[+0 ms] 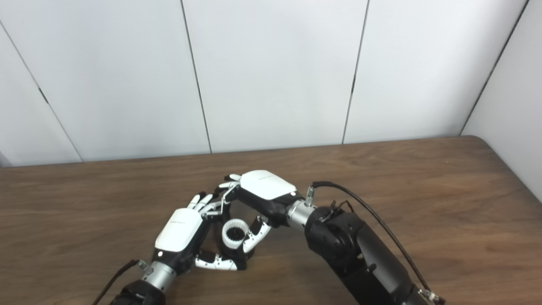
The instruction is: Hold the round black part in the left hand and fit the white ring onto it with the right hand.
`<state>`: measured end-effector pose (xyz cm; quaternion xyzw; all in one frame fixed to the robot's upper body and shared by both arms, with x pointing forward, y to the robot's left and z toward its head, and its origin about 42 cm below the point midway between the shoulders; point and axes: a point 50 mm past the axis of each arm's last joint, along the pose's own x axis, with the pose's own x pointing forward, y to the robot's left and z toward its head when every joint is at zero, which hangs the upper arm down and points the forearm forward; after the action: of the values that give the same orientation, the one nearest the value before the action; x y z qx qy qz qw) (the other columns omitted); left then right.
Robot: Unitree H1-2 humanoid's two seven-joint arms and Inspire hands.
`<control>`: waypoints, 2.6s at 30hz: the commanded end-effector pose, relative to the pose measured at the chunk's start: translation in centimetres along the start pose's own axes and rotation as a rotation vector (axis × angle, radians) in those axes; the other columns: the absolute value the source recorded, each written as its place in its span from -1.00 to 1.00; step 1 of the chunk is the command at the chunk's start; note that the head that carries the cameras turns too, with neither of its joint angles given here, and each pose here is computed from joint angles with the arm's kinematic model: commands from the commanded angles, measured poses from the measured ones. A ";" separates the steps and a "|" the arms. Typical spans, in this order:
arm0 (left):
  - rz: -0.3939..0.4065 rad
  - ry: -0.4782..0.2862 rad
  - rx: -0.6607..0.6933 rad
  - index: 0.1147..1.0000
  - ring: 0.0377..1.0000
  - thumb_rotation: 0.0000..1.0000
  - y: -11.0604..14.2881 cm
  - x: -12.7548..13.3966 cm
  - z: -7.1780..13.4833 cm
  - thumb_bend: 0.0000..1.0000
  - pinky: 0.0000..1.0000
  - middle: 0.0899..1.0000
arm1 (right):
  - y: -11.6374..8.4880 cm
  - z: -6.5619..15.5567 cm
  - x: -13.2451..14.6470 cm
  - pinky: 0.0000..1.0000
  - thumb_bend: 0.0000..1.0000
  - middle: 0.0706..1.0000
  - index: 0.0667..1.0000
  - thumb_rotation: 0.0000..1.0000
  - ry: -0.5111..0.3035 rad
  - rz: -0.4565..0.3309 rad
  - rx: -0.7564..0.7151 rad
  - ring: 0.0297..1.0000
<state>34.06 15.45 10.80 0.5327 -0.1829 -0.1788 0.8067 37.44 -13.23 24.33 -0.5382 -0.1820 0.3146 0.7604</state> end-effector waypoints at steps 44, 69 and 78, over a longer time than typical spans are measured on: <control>-0.178 0.019 -0.026 -0.17 0.85 -0.91 -3.6 -4.3 0.3 0.04 1.00 0.61 | -4.4 -0.3 0.5 0.94 0.04 0.75 -0.12 -0.75 -0.040 -0.101 -0.067 0.93; -0.180 0.000 0.022 -0.17 0.86 -0.91 -3.6 -3.5 0.5 0.04 1.00 0.64 | -2.7 0.0 0.5 0.91 0.04 0.73 -0.12 -0.74 -0.046 -0.052 -0.038 0.94; -0.187 -0.042 0.109 -0.18 0.85 -0.90 -3.9 -3.6 0.3 0.04 1.00 0.63 | -2.1 0.2 0.2 0.98 0.04 0.75 -0.12 -0.74 -0.034 -0.029 -0.033 0.96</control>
<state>32.60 15.23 10.80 0.5543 -0.2072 -0.1854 0.7845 38.32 -14.20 25.19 -0.5442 -0.1852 0.3087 0.7578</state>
